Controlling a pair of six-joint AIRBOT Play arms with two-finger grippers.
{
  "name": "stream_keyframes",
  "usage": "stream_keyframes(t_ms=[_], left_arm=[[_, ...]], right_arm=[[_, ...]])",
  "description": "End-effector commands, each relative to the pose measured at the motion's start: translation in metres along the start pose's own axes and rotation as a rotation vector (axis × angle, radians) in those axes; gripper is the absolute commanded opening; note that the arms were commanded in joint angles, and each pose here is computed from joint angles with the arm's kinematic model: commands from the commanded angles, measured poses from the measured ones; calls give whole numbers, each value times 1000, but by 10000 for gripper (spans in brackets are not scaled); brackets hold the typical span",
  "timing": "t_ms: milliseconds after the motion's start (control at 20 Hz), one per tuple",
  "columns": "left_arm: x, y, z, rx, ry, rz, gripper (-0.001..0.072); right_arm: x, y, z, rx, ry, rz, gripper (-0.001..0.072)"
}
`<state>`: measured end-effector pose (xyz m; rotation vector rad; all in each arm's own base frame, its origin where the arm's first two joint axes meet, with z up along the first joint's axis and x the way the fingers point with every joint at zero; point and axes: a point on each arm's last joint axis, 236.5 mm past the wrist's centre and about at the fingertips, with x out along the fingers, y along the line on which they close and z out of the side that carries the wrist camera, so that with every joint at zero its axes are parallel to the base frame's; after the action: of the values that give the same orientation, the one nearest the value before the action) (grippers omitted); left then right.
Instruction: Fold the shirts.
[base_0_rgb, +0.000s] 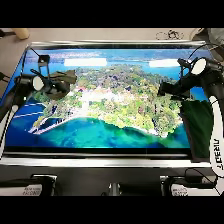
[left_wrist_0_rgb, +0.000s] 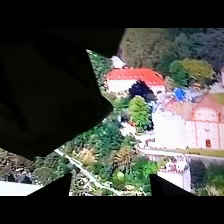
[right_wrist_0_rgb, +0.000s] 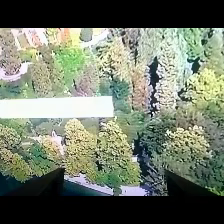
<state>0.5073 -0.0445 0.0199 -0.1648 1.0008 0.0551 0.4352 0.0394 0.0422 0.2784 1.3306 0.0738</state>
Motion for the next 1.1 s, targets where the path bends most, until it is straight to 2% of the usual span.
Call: stream_keyframes(t_ms=[0,100,300,350,400,450,550,650,750,900,1000,1050], left_arm=[[46,75,2,-393,157,18,688],[66,94,-5,-576,213,-63,688],[97,70,-6,-538,209,-169,673],[103,64,-4,-531,191,-173,628],[107,57,-1,-528,179,-182,414],[106,51,2,-530,169,-195,31],[83,35,31,-456,79,-260,25],[3,-4,89,-195,-142,-342,25],[-111,-60,117,73,-347,-405,25],[-283,-154,97,275,-575,-578,25],[-330,-194,60,391,-618,-621,25],[-320,-205,35,389,-555,-611,25]], right_arm=[[0,1,8,-1,-35,4,676],[0,1,9,-16,-39,4,676],[0,3,15,-16,-62,10,676],[0,4,15,-13,-64,14,676],[-1,4,15,-12,-65,17,676],[-1,4,15,-13,-65,17,676],[-6,5,16,-40,-74,17,675],[-28,6,23,-102,-133,2,675],[-65,11,32,-124,-221,-8,675],[-140,28,24,-154,-376,9,676],[-188,36,4,-177,-457,16,676],[-209,38,-8,-188,-489,14,676]])
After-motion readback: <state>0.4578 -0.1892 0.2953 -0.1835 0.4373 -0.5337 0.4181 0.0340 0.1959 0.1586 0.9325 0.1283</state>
